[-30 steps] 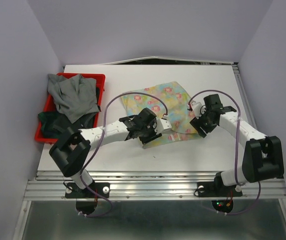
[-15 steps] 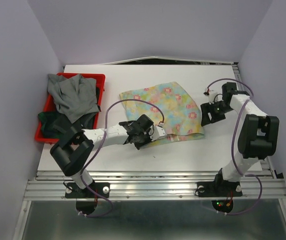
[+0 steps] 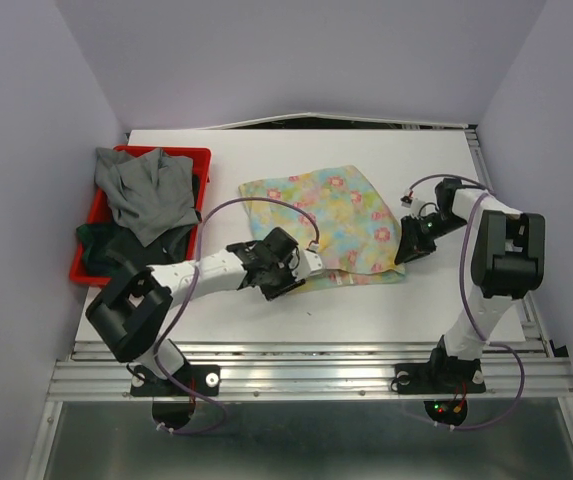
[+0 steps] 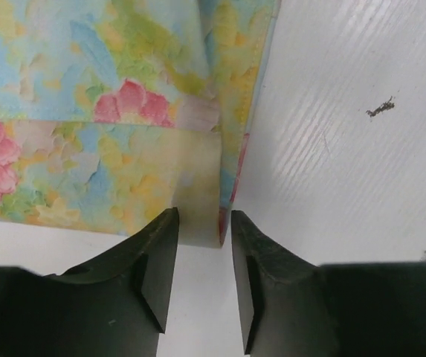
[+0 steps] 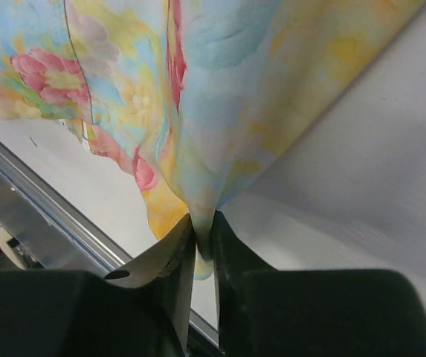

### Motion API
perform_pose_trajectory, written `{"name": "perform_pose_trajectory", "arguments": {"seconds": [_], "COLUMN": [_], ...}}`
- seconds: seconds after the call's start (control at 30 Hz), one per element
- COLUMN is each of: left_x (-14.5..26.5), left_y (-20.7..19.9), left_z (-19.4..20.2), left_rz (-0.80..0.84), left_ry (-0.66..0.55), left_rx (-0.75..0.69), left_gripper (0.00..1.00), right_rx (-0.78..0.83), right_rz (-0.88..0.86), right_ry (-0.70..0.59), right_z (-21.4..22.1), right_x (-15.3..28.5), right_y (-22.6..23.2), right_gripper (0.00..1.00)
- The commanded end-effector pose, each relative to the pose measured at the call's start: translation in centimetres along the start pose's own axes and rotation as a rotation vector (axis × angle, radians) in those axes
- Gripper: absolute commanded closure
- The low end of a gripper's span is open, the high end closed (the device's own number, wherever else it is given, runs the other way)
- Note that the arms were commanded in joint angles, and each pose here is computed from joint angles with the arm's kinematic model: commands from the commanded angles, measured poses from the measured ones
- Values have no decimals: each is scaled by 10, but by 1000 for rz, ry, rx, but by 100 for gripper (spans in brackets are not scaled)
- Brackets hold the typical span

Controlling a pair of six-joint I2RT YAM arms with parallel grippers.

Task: Fold and stack the skirts
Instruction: Flatten the skirt out

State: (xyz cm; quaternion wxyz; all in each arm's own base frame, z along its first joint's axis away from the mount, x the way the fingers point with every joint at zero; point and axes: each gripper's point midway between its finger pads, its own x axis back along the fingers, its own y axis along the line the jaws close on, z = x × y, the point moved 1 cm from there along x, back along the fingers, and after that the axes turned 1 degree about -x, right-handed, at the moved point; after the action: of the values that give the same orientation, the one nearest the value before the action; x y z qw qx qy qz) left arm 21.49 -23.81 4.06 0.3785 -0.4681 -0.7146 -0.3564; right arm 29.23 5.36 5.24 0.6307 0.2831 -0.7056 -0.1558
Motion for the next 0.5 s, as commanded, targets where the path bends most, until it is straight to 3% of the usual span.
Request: {"name": "perform_pose_trajectory", "arguments": {"seconds": [0.0, 0.07, 0.1, 0.27, 0.47], "left_x": [31, 40, 45, 41, 30], "left_y": [34, 32, 40, 46, 39], "left_z": [-8, -4, 2, 15, 19], "left_rz": [19, 146, 187, 268, 343], "left_ry": [-49, -66, -76, -69, -54], "left_rx": [272, 444, 547, 770, 836], "left_gripper": [50, 45, 44, 43, 39], "right_rx": [-25, -23, -22, -31, -33], "right_rz": [-61, -68, -69, -84, -98], "right_ry": [-20, -31, -31, -50, -63], "right_z": [0, 0, 0, 1, 4], "right_x": [2, 5, 5, 7, 10], "right_y": [10, 14, 15, 21, 28], "right_gripper": [89, 99, 99, 99, 99]}}
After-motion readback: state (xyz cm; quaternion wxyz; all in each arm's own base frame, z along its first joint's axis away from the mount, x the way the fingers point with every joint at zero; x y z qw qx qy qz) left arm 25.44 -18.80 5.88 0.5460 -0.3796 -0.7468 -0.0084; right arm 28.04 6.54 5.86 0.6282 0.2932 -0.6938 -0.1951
